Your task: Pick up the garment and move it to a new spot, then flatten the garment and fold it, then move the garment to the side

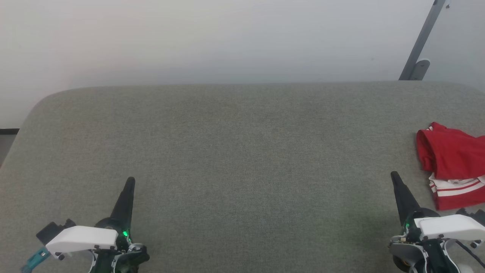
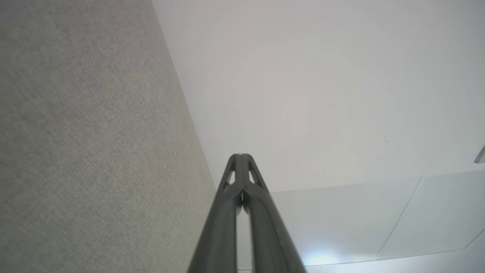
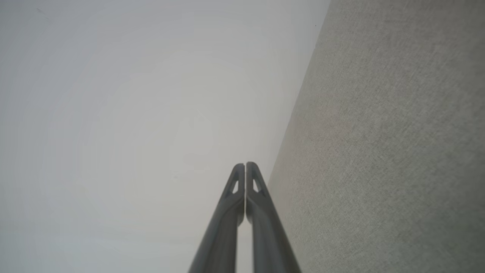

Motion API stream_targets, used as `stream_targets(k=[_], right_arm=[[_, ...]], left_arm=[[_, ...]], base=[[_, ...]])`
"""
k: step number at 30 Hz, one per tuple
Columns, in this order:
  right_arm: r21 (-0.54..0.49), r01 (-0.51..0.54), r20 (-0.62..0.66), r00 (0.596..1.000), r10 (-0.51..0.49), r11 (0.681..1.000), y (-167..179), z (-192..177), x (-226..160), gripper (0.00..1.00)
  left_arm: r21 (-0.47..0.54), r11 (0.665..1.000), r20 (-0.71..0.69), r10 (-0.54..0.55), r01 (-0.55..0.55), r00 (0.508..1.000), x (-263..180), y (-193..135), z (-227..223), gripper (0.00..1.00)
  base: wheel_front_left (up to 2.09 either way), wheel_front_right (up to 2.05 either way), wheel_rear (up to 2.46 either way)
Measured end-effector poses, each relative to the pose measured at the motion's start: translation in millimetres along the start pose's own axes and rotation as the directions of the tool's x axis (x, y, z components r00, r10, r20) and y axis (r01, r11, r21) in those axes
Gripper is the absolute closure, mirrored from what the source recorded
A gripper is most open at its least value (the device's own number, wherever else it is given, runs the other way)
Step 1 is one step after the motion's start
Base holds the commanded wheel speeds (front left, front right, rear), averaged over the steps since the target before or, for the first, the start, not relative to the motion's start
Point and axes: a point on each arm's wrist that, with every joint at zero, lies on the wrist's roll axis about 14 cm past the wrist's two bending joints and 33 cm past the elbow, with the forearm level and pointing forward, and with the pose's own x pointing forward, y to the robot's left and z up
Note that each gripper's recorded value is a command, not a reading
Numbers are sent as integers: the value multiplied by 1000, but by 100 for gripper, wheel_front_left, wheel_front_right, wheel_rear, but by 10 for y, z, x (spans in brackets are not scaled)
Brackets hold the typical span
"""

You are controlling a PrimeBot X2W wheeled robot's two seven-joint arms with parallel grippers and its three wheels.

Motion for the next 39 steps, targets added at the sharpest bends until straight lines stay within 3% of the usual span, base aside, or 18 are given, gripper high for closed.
stream_targets(k=[18, 39], right_arm=[[122, -29, -4, 1000, 29, 992, 76, -11, 34, 100], [124, -30, -4, 1000, 31, 992, 81, -12, 36, 100]], left_arm=[[-118, 993, -12, -29, 27, 1000, 44, -78, -68, 100], [-119, 992, -12, -30, 28, 999, 45, -80, -69, 100]], base=[[0, 0, 0], [0, 0, 0]])
